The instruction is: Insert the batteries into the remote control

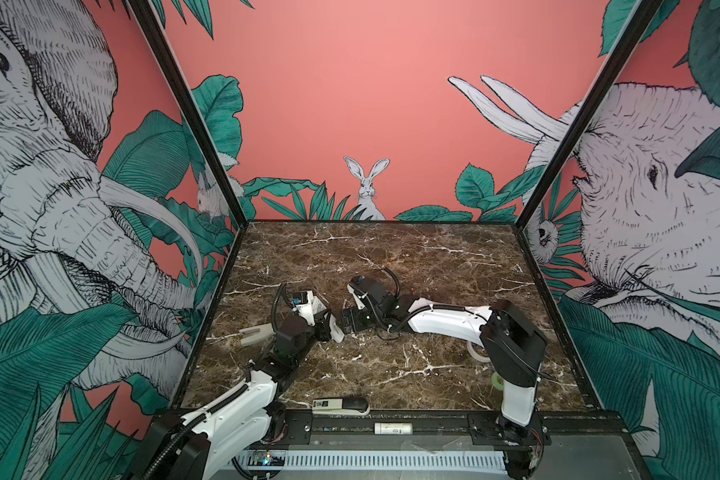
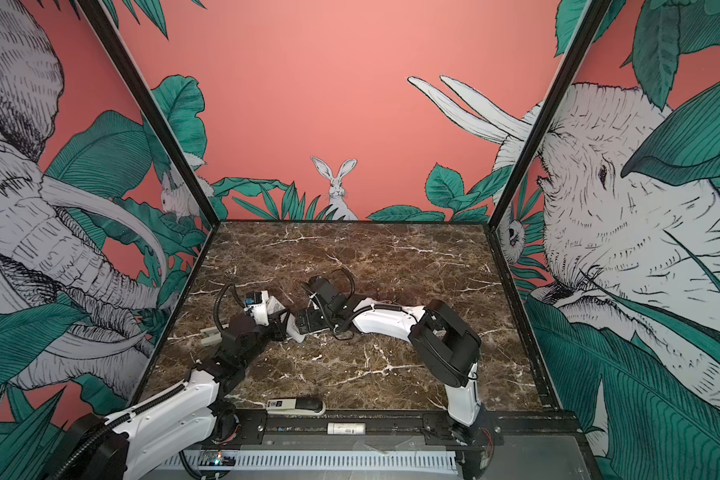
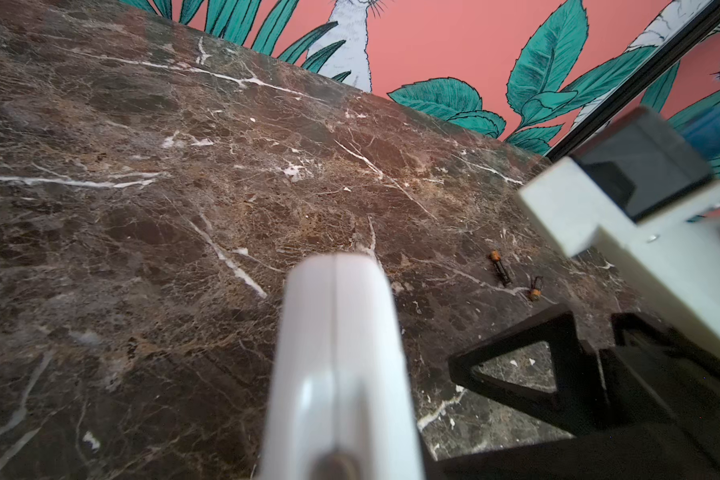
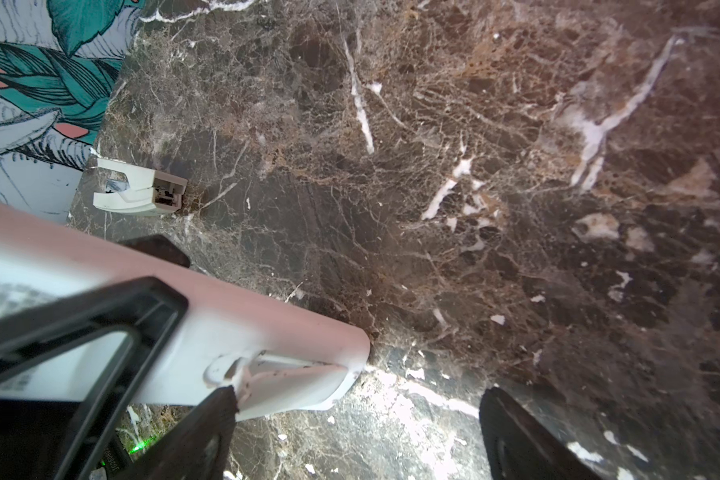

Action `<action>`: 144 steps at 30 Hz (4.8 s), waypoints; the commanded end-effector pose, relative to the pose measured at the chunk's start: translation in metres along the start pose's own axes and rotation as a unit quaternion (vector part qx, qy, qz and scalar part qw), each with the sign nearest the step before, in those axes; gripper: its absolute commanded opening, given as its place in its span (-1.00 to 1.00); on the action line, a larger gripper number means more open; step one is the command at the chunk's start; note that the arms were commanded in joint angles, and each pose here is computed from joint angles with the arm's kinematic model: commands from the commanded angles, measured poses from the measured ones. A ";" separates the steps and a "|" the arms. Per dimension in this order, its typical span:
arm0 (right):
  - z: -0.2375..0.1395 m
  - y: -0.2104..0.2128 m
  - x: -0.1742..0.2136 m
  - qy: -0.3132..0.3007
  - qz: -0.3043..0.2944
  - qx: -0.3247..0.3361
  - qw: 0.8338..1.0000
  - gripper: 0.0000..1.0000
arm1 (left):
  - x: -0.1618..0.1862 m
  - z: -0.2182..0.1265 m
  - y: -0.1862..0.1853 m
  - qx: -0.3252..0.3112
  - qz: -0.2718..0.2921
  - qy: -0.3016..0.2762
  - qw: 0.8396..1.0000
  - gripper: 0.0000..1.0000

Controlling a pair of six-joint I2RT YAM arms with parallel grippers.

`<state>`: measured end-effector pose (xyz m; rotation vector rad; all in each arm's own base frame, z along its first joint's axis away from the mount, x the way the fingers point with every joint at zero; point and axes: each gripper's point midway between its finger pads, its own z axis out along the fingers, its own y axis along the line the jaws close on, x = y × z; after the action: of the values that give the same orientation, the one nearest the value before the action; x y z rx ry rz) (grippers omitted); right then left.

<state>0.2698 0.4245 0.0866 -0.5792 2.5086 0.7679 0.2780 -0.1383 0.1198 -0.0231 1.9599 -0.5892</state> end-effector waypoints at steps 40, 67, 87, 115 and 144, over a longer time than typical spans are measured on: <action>-0.058 0.006 -0.021 -0.100 -0.115 -0.067 0.986 0.85 | -0.050 -0.002 -0.044 0.078 0.023 -0.043 0.996 -1.00; -0.067 0.004 -0.006 -0.142 -0.202 -0.107 0.963 0.80 | -0.043 -0.016 -0.114 0.059 0.298 -0.013 0.953 -1.00; -0.070 0.012 -0.004 -0.182 -0.211 -0.133 0.951 0.62 | -0.042 -0.020 -0.125 0.056 0.306 -0.016 0.950 -1.00; -0.064 -0.034 0.016 -0.120 -0.152 -0.044 0.980 -0.34 | -0.042 -0.023 -0.117 0.038 0.307 -0.002 0.951 -1.00; -0.099 -0.188 0.011 0.059 0.068 0.251 0.964 -0.36 | -0.032 -0.039 -0.148 0.174 0.225 0.072 0.956 -1.00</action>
<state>0.3238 0.2360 0.0750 -0.2620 2.6941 0.2257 0.2265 -0.2424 0.1962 0.6957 1.9519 -0.5582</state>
